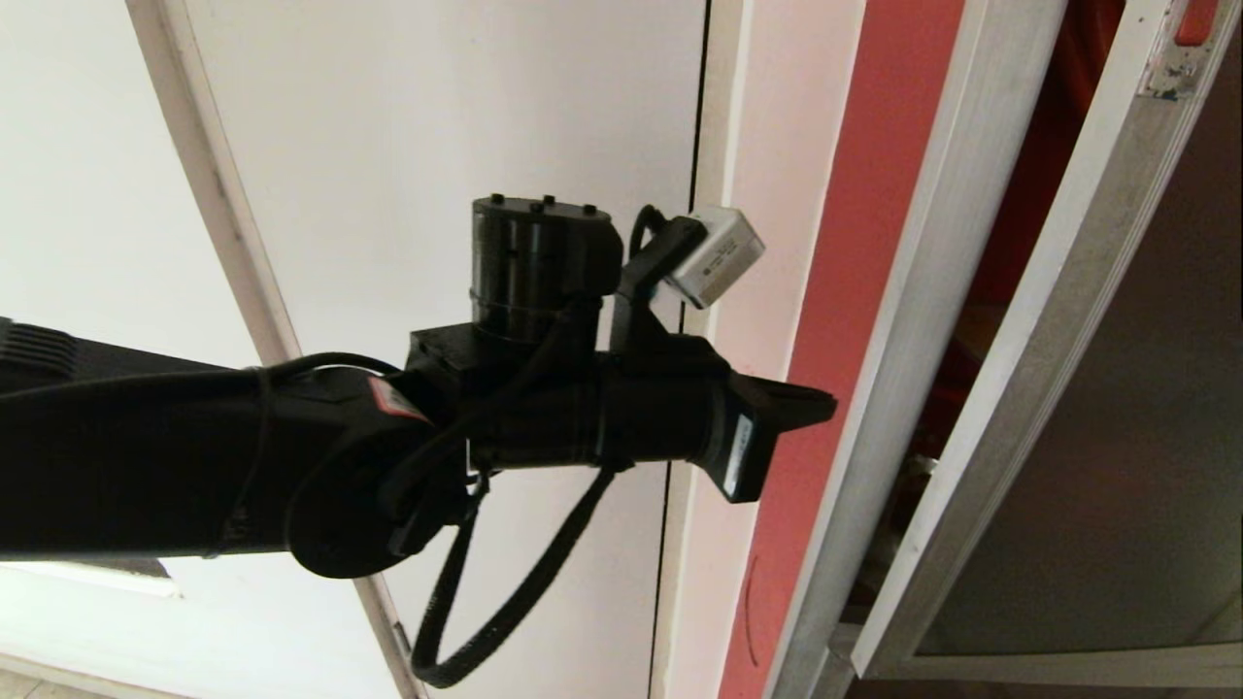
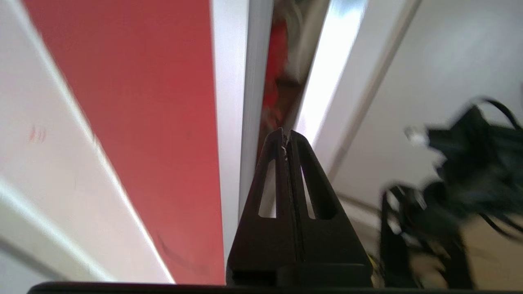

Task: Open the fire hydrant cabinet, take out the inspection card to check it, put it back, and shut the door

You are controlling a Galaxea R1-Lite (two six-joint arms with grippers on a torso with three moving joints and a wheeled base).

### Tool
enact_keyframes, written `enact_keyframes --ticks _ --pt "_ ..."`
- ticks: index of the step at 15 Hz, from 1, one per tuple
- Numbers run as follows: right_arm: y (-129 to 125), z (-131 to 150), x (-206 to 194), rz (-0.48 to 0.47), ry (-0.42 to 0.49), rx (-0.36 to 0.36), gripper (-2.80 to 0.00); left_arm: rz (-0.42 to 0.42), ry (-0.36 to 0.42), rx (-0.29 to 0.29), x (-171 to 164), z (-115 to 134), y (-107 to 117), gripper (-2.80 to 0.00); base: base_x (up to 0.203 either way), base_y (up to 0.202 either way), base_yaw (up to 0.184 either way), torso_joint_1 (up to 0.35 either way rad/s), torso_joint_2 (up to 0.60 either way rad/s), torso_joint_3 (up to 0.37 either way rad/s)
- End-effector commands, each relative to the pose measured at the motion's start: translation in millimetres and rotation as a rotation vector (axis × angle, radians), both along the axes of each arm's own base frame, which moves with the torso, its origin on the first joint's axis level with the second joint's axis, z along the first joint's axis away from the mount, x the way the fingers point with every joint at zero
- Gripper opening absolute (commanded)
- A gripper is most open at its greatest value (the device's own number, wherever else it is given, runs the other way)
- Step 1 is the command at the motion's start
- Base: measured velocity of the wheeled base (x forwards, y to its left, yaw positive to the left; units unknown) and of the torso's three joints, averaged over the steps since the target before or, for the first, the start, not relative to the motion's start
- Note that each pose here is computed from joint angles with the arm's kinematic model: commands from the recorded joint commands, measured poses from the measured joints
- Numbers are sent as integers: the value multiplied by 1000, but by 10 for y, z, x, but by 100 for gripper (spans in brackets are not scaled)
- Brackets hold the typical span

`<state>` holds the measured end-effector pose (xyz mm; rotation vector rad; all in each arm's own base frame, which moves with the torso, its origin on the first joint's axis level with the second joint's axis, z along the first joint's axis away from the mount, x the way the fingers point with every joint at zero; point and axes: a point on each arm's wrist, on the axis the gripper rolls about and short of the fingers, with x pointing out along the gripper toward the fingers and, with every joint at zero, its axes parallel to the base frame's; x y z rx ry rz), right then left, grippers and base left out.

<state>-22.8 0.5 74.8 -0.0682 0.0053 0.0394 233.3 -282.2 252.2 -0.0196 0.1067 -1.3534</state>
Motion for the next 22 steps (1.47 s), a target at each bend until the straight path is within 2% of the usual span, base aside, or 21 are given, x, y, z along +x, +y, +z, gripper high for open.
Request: enact_keyframes --ticks 1,3,8,11,17,22 --pt "0 1 1 1 1 -1 -280 2 5 8 38 -138 -205 -280 0 0 0 0 0 0" --pt "0 1 1 1 1 -1 -280 18 -6 3 39 -154 -337 -280 0 0 0 0 0 0" --pt "0 1 1 1 1 -1 -280 -17 -18 -8 -21 -160 -541 -280 0 0 0 0 0 0" --pt "0 1 1 1 1 -1 -280 30 -26 -12 77 -215 -677 -280 0 0 0 0 0 0" --pt "0 1 1 1 1 -1 -280 32 -30 -18 132 -253 -773 -280 0 0 0 0 0 0" --pt "0 1 1 1 1 -1 -280 -25 -28 -18 -108 -231 -877 -280 0 0 0 0 0 0"
